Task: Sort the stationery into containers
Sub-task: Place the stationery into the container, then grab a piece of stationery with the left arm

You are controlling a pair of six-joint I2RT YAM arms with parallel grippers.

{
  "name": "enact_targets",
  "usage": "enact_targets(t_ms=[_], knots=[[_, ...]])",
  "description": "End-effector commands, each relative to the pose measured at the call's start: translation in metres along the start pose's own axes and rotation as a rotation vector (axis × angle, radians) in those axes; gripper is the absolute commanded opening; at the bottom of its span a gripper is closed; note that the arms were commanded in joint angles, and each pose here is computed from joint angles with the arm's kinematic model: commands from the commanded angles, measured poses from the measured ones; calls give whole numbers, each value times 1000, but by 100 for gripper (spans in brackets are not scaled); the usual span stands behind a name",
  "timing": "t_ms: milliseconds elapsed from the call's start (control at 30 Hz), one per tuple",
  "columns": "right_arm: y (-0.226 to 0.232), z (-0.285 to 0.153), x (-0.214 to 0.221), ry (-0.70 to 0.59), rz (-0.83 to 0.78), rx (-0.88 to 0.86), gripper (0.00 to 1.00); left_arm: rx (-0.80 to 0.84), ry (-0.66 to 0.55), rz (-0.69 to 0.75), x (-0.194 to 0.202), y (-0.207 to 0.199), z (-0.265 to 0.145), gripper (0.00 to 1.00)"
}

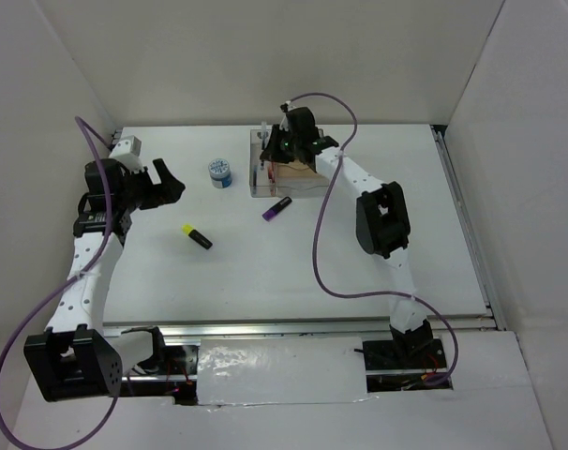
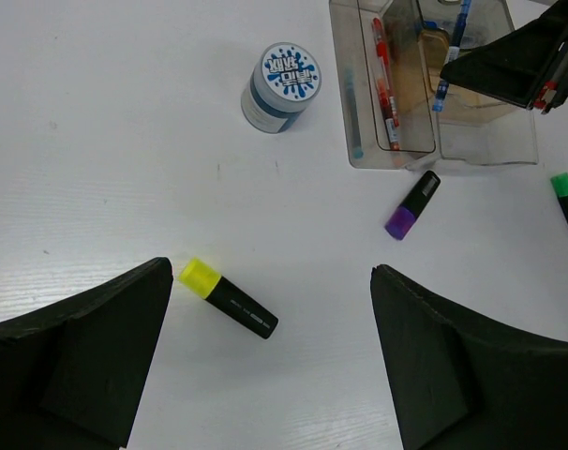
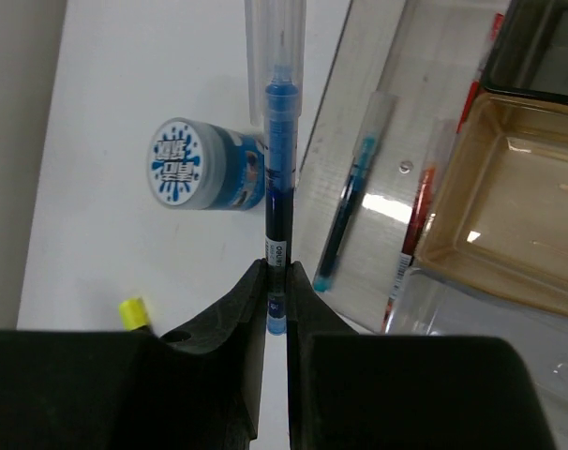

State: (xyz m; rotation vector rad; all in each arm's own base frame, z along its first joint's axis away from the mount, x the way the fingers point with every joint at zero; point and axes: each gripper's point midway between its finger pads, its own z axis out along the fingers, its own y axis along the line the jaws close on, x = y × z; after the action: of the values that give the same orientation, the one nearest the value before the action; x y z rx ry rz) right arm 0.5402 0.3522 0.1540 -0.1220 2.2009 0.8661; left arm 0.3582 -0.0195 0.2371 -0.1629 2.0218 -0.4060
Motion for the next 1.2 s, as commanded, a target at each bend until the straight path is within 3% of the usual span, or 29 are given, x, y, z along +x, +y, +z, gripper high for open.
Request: enact_targets(t_ms=[0,100,267,400,667,833,933,1167], knots=[[7,-2,-26,-77,-2,-1,0,-12,-30,42,-8,1,4,99],[1,6,-17,-56,-9,4,0,5,-17,32,-6,-1,7,99],[-7,14,-9,-45,-15,16,10,5,-1,32,-5,-2,13,99],[-18,18,-5,-45,4,53,29,8,8,55,-9,-6,15,99],[-9,9,-17,-67,0,27,43,-43,-11,137,-24,-9,45,99],[31,-37,-44,-80,-17,-77,43,-67,-23,256,-40,-19,92,99],[44,-79,-61,-115,-73,-106,50,-38,34,296,-29,-22,140,97],[5,-180,-71,-176,-205,-19,66,-42,39,321,-16,-32,204,95]])
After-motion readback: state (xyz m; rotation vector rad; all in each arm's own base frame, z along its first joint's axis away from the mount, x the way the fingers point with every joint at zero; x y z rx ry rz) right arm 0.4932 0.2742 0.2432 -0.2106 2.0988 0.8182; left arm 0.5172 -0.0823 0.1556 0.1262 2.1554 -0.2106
